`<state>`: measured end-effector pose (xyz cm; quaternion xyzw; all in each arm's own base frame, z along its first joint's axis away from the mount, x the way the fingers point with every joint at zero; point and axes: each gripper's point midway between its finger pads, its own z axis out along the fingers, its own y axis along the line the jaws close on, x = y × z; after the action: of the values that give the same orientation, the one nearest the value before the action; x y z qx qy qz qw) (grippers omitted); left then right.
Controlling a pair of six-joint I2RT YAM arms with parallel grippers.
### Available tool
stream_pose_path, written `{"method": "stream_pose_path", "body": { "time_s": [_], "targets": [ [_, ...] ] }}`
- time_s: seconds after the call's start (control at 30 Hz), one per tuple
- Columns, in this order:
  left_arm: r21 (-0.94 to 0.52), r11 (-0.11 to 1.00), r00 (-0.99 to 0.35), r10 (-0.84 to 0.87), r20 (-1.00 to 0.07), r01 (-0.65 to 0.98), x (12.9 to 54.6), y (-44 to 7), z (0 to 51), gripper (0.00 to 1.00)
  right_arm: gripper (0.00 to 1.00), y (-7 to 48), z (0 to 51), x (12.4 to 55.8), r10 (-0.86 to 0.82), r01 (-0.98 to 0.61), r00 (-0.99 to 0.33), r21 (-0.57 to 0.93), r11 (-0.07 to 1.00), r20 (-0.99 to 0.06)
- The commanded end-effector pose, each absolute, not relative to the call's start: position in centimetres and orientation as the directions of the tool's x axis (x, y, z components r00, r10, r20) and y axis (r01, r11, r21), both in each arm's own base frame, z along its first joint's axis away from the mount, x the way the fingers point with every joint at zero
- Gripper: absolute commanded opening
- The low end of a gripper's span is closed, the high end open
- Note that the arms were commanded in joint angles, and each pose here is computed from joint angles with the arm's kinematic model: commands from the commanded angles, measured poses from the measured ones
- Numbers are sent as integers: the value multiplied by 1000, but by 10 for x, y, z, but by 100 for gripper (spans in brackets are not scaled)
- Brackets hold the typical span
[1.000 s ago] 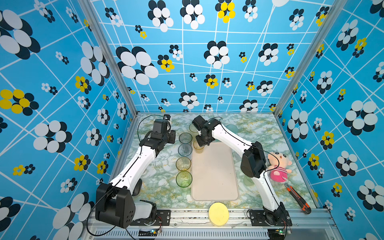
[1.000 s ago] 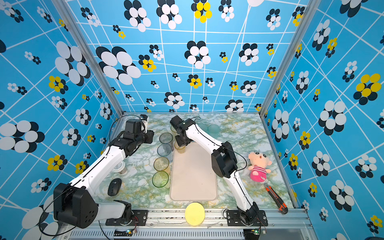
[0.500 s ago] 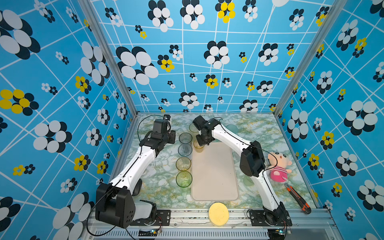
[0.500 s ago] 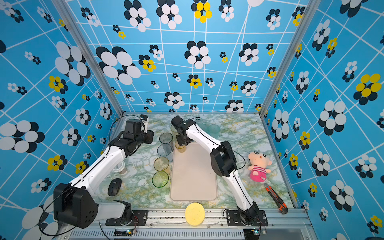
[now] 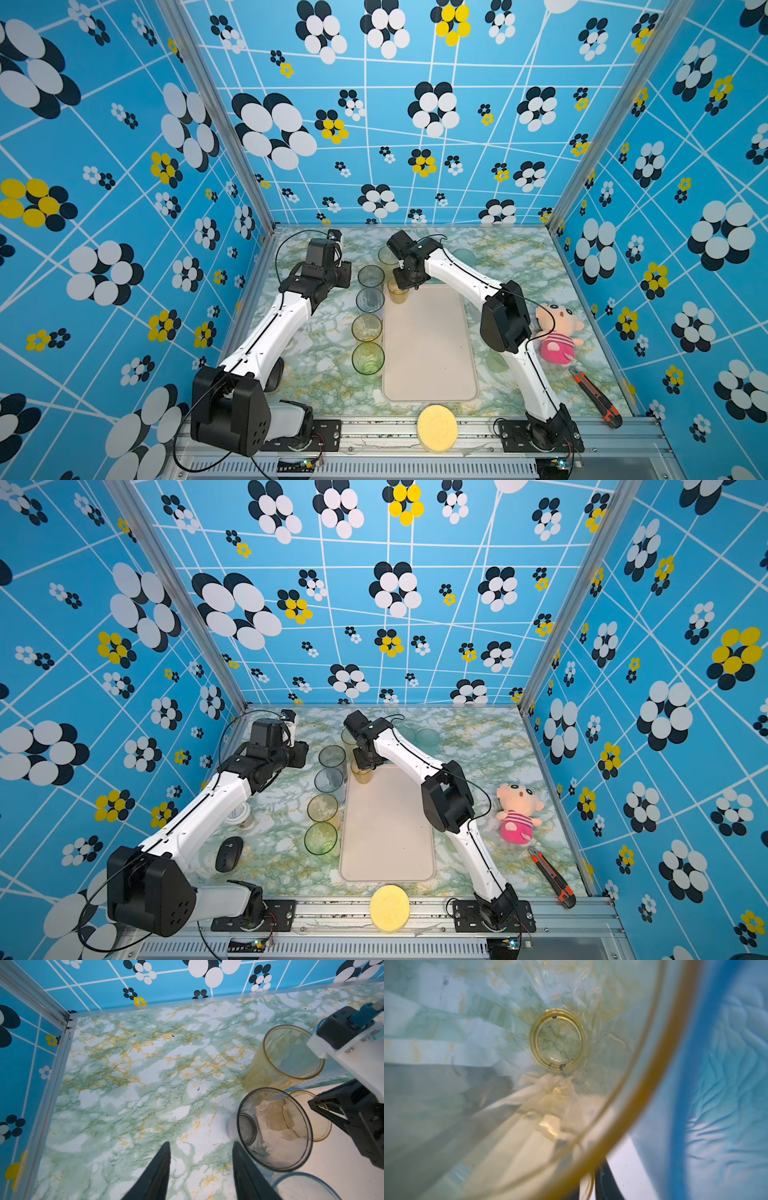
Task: Place the glasses into the tray
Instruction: 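Carry the amber cup over the tray and lower it with the right gripper, then open the right gripper to release the amber cup on the tray, then move the right gripper to the small clear textured cup near the doll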
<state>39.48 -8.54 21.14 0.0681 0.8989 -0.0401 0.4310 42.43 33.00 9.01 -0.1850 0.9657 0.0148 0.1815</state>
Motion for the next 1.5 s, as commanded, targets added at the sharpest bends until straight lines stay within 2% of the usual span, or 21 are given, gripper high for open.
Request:
{"method": "stream_pose_path", "body": {
  "time_s": [0.0, 0.53, 0.93, 1.17, 1.47],
  "targets": [
    [-8, 986, -623, 99, -776, 166, 395, -84, 213, 50, 20, 329, 90, 425, -340, -353, -871, -30, 935, -356],
    [-5, 987, -620, 97, -778, 160, 394, -82, 214, 48, 28, 320, 114, 426, -299, -332, -860, 9, 943, -413],
    [-9, 987, -602, 89, -794, 159, 393, -83, 221, 48, 34, 304, 184, 415, -203, -345, -789, 144, 928, -580],
    [7, 986, -571, 103, -815, 169, 384, -88, 240, 47, 35, 230, 214, 399, -123, -238, -784, 112, 965, -609],
    [-3, 985, -570, 97, -816, 173, 385, -93, 237, 46, 35, 99, 179, 354, 43, 24, -854, 44, 999, -519]
  ]
}}
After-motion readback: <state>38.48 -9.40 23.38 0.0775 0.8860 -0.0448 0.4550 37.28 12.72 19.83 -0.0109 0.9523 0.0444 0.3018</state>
